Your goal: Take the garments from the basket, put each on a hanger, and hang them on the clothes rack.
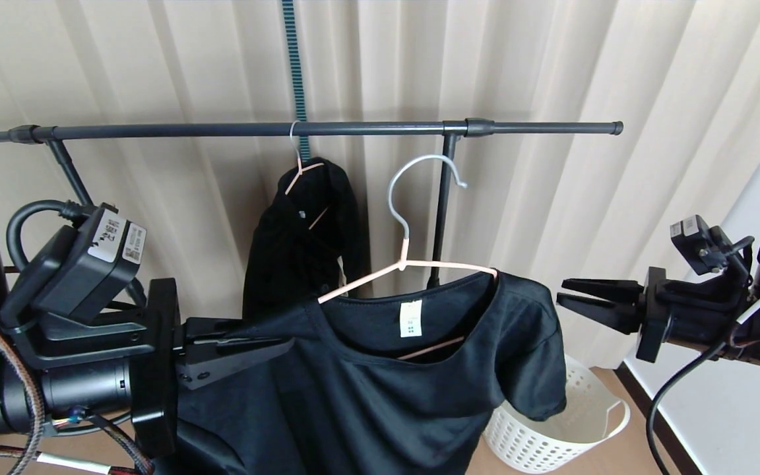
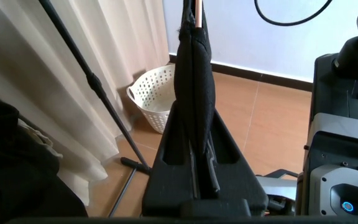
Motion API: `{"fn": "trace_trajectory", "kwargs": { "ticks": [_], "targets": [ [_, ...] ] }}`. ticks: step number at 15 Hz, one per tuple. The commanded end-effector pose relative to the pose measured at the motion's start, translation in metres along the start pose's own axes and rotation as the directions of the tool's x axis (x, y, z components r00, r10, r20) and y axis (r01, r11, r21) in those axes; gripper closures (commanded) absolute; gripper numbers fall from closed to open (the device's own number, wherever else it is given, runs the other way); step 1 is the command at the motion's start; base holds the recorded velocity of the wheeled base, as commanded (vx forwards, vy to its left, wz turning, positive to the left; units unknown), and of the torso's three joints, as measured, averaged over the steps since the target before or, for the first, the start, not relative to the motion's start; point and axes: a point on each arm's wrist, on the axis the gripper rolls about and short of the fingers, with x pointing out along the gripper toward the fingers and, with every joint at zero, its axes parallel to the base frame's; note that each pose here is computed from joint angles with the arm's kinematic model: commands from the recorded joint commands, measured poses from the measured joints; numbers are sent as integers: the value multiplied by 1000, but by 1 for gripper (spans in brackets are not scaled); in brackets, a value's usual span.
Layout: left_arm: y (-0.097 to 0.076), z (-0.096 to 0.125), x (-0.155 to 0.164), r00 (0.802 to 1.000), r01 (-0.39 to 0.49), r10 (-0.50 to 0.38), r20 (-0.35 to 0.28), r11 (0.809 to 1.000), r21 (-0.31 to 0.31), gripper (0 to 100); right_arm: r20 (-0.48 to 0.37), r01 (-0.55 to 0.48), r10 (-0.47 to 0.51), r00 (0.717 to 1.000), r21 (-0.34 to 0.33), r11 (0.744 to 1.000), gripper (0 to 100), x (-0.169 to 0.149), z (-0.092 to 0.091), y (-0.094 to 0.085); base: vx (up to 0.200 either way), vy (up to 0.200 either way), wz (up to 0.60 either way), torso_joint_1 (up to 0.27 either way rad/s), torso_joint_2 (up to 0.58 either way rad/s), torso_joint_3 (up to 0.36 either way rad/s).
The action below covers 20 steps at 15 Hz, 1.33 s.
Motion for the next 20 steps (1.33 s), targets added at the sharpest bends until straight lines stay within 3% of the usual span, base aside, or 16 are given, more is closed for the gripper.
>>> {"fn": "trace_trajectory", "kwargs": {
  "ticks": [1, 6, 8, 14, 15, 16, 17, 20],
  "targets": [
    [0, 1, -1, 1000, -2, 2, 3, 1000, 2, 100, -1, -1, 1, 1000, 1, 1000, 0, 1, 0, -1, 0, 0, 0, 0, 0, 0],
    [3, 0, -4, 1000, -28, 28, 1, 999, -32, 100, 11, -5, 5, 1000, -15, 1000, 0, -3, 3, 2, 0, 0, 0, 0, 0, 0],
    [8, -1, -7, 998, -57, 57, -3, 997, -58, 100, 39, -2, 3, 999, -40, 999, 0, -9, 13, 8, 0, 0, 0, 0, 0, 0],
    [29, 8, -11, 986, -164, 166, -2, 968, -192, 100, 84, -24, 25, 996, -11, 1000, 0, -13, 29, 23, 0, 0, 0, 0, 0, 0],
    [35, 10, -8, 979, -200, 203, -10, 954, -224, 100, 86, -22, 23, 996, -13, 1000, 0, -14, 30, 23, 0, 0, 0, 0, 0, 0],
    [46, 14, -2, 962, -269, 273, -29, 919, -287, 100, 85, -22, 23, 996, -12, 1000, 0, -13, 30, 23, 0, 0, 0, 0, 0, 0],
    [52, 16, 2, 950, -305, 309, -40, 897, -321, 100, 84, -23, 23, 996, -10, 1000, 0, -13, 29, 22, 0, 0, 0, 0, 0, 0],
    [70, 20, 16, 931, -355, 362, -57, 853, -383, 100, 81, -22, 22, 996, -7, 1000, 0, -12, 29, 21, 0, 0, 0, 0, 0, 0]
  ]
}}
